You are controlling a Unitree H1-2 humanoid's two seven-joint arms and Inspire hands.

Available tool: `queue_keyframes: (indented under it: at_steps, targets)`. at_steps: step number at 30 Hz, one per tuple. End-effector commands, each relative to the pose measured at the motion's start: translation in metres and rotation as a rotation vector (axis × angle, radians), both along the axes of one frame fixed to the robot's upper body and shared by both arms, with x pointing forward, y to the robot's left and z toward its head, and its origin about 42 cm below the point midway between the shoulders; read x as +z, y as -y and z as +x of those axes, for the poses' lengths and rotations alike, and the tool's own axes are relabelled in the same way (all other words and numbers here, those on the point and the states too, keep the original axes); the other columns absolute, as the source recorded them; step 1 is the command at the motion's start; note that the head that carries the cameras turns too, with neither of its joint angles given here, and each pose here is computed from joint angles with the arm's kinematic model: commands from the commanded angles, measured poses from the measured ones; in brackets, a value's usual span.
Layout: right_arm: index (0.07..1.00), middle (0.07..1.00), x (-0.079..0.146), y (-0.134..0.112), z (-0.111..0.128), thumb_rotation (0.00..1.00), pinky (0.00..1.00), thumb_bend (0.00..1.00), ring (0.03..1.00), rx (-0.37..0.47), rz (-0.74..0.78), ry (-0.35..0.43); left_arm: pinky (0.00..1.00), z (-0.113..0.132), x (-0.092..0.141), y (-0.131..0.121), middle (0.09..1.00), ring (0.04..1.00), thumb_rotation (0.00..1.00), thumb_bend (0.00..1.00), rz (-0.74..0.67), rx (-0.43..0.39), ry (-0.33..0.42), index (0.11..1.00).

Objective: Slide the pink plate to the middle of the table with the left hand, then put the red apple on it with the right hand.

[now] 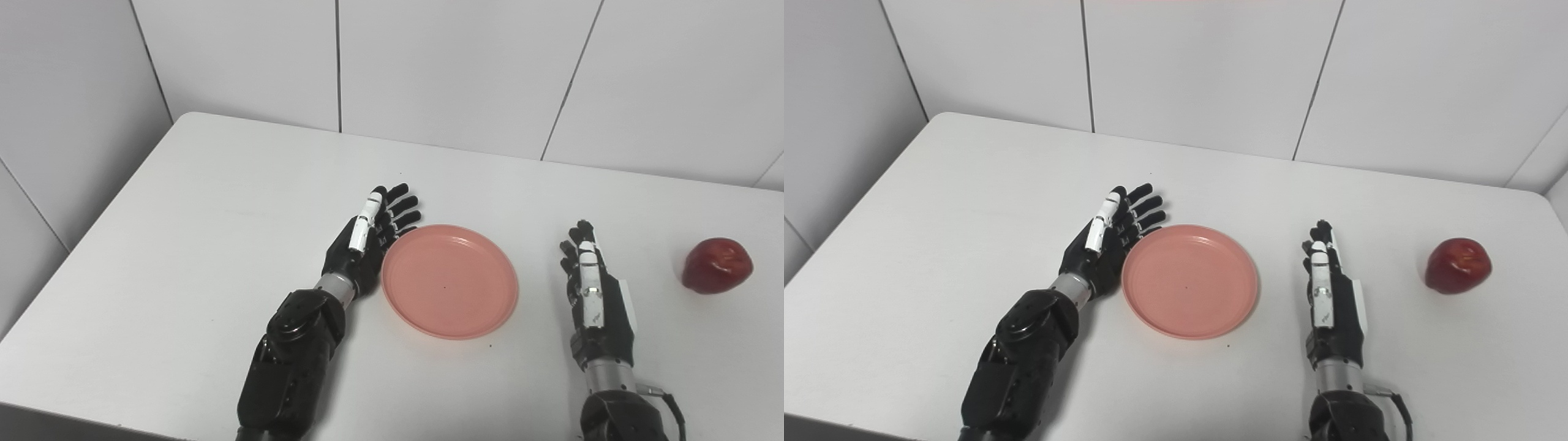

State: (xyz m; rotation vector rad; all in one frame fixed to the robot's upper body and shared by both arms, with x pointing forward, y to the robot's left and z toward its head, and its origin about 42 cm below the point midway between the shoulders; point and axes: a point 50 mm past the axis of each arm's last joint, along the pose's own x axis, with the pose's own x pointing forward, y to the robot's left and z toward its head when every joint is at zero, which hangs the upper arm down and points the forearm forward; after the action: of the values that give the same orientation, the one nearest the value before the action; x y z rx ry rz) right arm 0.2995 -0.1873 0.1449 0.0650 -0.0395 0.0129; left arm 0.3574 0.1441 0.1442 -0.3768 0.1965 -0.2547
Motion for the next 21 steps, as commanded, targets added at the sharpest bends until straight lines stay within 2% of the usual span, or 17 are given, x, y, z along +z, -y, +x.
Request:
queue_keyframes:
  at_steps: [1,11,15,18,21]
  targets:
    - [0.961,0.961,0.024,-0.007,0.008,1.00,0.99,0.26,0.951,0.002,0.012,0.079,0.87,-0.003,0.002,0.008,0.886,0.879,1.00,0.35,-0.019,-0.030,-0.013,0.870]
    - [0.956,0.961,0.030,-0.003,0.010,1.00,0.98,0.27,0.946,-0.019,0.025,0.088,0.88,-0.003,-0.002,0.001,0.885,0.877,1.00,0.36,0.026,-0.011,0.028,0.873]
    - [0.949,0.953,0.035,0.001,0.013,1.00,1.00,0.30,0.952,-0.040,0.016,0.101,0.87,-0.002,-0.003,-0.003,0.884,0.871,1.00,0.36,0.044,0.004,0.044,0.873]
    - [0.943,0.949,0.042,0.008,0.015,1.00,1.00,0.32,0.953,-0.041,-0.005,0.134,0.87,-0.002,-0.005,-0.007,0.888,0.872,1.00,0.36,0.058,0.012,0.065,0.876]
    - [0.942,0.946,0.050,0.015,0.017,1.00,0.95,0.31,0.944,-0.049,-0.046,0.176,0.87,-0.002,-0.005,-0.010,0.887,0.873,1.00,0.37,0.069,0.018,0.080,0.871]
